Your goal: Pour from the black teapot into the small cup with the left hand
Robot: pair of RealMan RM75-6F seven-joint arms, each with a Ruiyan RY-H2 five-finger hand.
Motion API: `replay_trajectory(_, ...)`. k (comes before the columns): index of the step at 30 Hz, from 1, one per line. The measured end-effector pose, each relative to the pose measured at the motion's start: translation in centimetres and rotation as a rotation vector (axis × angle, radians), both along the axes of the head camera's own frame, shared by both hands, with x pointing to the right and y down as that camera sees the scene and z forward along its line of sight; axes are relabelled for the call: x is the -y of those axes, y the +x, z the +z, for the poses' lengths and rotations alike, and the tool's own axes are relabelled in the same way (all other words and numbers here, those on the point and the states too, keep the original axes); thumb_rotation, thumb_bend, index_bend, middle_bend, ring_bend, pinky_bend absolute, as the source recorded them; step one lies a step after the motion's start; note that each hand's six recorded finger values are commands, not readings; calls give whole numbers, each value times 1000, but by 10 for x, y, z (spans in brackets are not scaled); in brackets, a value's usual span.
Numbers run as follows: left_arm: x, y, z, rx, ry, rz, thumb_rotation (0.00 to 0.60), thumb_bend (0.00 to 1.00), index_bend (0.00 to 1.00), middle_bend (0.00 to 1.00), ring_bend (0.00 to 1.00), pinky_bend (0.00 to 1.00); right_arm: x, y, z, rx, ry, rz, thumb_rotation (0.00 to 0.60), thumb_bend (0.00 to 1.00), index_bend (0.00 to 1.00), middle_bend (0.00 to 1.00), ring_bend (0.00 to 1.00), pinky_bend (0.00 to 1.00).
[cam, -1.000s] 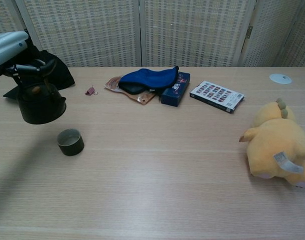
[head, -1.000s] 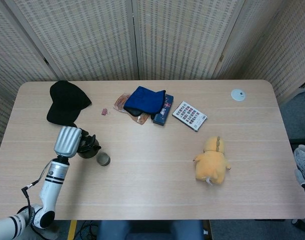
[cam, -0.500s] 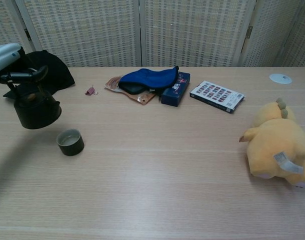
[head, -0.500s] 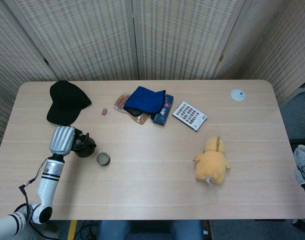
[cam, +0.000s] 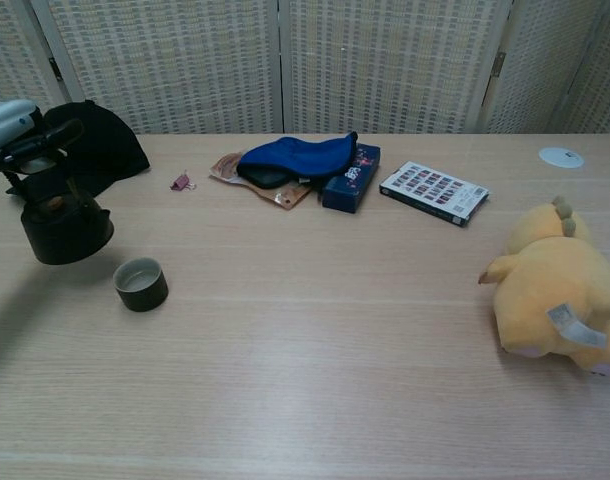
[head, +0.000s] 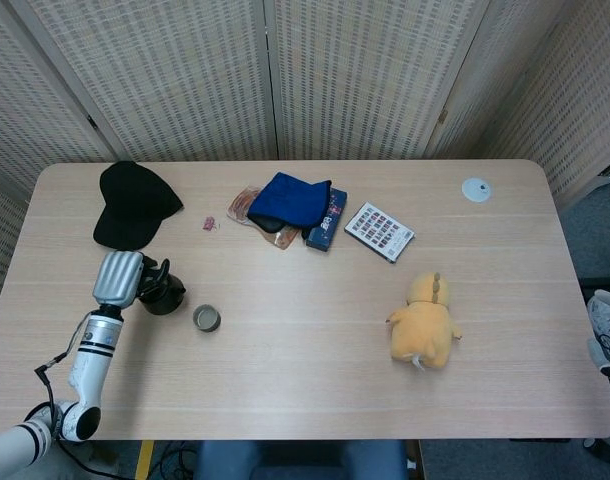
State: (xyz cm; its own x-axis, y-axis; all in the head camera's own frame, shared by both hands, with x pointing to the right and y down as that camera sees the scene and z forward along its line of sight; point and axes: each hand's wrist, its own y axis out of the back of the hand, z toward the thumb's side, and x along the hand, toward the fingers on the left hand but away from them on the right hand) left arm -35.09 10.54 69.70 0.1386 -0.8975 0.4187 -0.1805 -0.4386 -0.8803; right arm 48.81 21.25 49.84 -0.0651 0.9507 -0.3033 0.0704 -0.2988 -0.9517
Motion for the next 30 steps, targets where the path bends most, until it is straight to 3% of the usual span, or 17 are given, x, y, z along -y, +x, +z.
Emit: replay_trajectory(30,-2,-25,28,102,-59,-20,0,341,992,1000,895,417,0,2,3,-3,-8,8,600,302,249,284,187,158)
